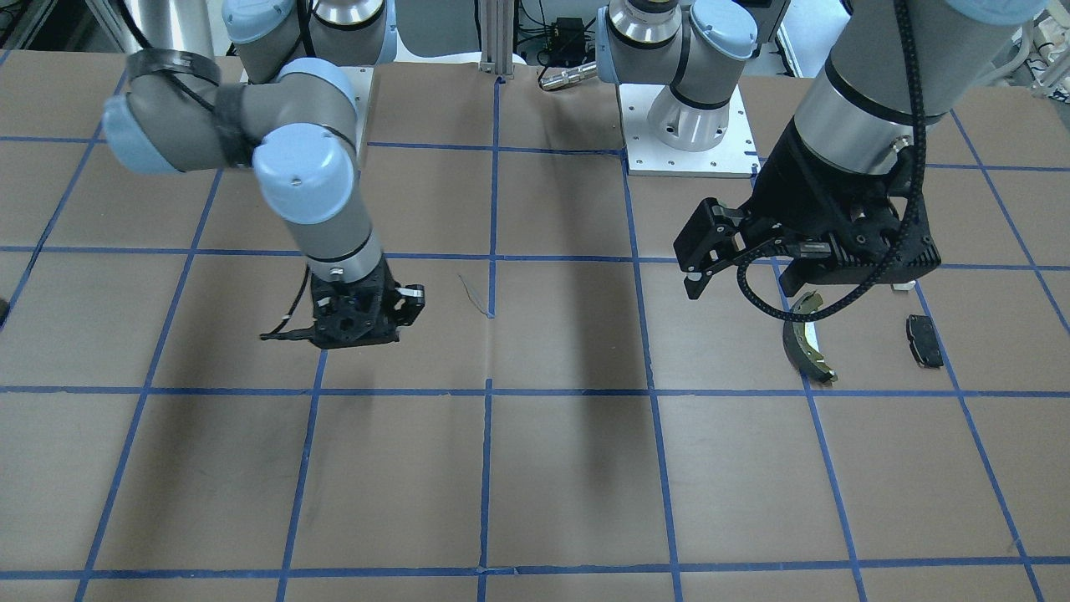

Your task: Place bearing gear from tray to pile

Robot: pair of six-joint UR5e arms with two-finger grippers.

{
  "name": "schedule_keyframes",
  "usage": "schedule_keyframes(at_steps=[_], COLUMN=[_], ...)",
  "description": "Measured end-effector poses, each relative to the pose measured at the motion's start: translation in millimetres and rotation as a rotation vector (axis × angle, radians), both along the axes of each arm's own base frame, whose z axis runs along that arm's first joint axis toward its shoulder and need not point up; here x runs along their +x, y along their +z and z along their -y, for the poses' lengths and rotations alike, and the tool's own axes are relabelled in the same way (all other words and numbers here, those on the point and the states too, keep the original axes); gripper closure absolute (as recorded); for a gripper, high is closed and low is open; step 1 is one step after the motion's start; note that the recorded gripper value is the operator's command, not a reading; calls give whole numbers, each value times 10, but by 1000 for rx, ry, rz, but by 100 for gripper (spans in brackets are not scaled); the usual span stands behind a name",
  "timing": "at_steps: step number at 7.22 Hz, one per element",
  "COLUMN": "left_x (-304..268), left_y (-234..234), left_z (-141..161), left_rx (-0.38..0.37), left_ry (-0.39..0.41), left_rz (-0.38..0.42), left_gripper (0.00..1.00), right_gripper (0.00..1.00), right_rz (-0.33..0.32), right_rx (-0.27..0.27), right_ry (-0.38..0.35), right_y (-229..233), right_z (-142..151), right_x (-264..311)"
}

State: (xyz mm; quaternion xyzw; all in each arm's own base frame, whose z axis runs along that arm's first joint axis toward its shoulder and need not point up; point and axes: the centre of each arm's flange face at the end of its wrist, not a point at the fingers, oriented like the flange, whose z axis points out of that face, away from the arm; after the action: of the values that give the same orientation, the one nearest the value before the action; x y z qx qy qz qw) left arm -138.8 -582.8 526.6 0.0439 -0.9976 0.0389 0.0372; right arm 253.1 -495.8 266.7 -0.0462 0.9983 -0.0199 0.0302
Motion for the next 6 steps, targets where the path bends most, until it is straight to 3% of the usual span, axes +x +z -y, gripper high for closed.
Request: schedule_keyframes(at_steps=[2,3,4,5,6], left_x=[-2,-16,-38,-60,-72], left_y=[5,-14,-58,-115,-179], left_z=[-12,-5,7,-12,-72], left_rx=[-1,3,12,25,39], left_ry=[1,1,2,2,-1], left_rz=[-3,-4,-4,-2,1], left_gripper=[0,0,0,0,0], right_gripper=[100,94,81,17,0], right_rz=[71,115,140,153,158], right_rx=[27,42,40,33,26], right_ry=[-120,-155,-162,-156,-144], right_y=[-127,-223,-306,-370,-412], right_z=[-250,-279,-283,-286,-281], right_x=[533,689,795,868,897])
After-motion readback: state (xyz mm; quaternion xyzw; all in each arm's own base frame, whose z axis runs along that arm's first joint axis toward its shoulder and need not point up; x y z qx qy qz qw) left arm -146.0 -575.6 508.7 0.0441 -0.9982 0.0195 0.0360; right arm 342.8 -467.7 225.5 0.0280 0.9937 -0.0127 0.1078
